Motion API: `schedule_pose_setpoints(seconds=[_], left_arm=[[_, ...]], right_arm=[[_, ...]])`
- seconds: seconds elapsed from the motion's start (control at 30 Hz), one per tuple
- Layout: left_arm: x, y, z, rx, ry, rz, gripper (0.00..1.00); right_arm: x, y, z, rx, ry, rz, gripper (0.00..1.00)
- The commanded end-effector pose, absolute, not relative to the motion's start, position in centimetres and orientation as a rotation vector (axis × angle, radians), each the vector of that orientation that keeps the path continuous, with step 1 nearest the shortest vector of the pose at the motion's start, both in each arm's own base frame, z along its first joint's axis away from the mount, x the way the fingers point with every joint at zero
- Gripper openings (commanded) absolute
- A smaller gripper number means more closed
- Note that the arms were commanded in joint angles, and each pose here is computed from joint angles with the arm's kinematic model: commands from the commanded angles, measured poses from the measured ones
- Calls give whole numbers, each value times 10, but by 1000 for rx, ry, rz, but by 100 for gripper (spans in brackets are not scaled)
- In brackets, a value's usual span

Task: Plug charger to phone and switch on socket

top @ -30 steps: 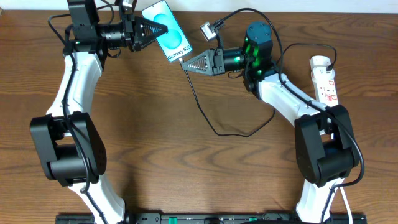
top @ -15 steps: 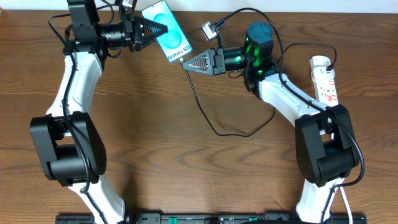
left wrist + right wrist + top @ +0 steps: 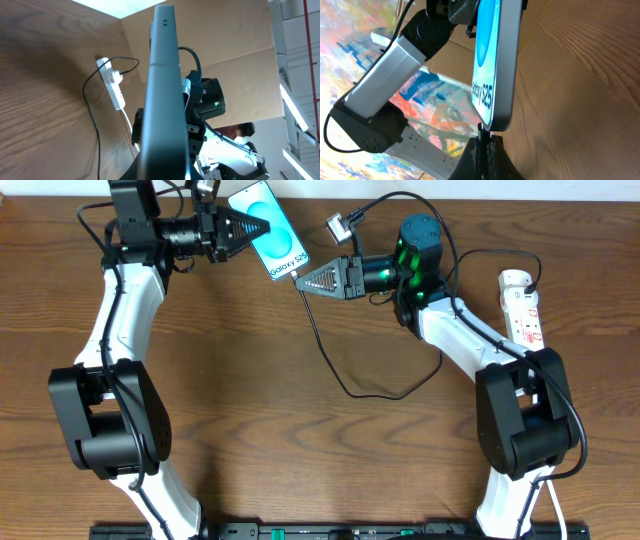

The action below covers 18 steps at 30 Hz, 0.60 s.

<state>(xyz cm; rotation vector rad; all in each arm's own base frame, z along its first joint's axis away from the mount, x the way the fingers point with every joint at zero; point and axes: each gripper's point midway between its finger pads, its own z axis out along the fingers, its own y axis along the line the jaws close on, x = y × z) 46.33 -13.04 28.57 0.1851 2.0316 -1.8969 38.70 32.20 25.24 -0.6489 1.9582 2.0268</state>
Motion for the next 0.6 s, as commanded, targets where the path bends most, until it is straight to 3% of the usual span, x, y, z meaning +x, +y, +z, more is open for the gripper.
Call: schedule_pose_setpoints(seconds=[0.0,0.57], left_arm=[[451,-135,301,261,2004,-1911,7],[451,-135,301,261,2004,-1911,7]], right_arm=[[396,319,255,-635,1931,1990,1],[397,319,255,-626,1931,1985,1]])
